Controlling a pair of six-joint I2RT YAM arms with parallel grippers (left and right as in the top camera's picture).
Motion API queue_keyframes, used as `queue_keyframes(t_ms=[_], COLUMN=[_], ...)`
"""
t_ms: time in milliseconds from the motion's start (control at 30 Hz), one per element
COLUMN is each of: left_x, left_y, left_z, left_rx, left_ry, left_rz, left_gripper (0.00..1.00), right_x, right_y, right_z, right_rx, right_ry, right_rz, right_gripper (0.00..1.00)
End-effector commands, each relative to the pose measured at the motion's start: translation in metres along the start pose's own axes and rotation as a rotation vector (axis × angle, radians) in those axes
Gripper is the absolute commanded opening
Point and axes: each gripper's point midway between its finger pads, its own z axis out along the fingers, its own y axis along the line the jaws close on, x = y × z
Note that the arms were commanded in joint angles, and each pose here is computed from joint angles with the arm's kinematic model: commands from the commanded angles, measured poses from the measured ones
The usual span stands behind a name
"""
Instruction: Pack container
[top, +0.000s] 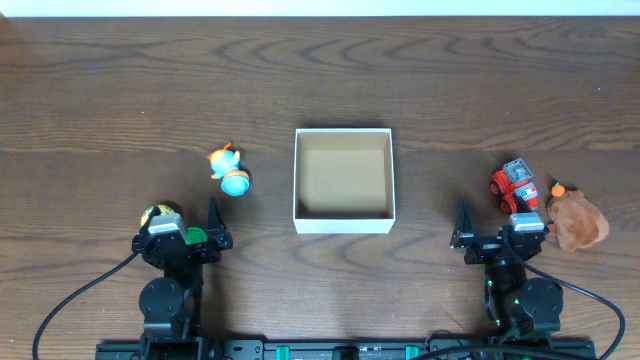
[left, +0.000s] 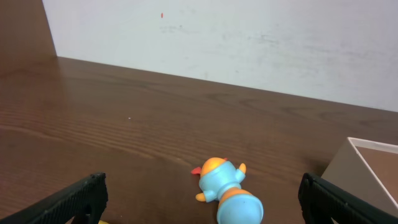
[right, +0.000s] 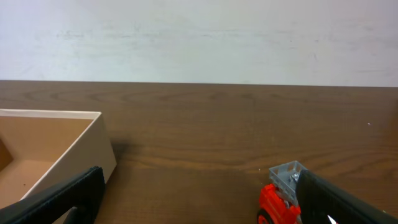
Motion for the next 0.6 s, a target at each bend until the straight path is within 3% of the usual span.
queue_keyframes(t_ms=[0, 300, 567], left_x=[0.018, 0.018, 0.017], left_y=[0.004, 0.003, 0.000], left_z=[0.002, 0.002, 0.001], left_rx=[-0.013, -0.008, 0.010], left_ry=[0.043, 0.044, 0.054], left_rz=[0.014, 0.015, -0.021], left_gripper=[0.98, 0.98, 0.98], right_x=[0.000, 0.002, 0.017], right_y=[-0.001, 0.002, 0.012], right_z=[0.000, 0.000, 0.005], right_rx=[0.005, -0.017, -0.064], right_ry=[-0.001, 0.007, 0.109], right_rz=[0.014, 0.022, 0.137], right_gripper=[0.99, 0.99, 0.99])
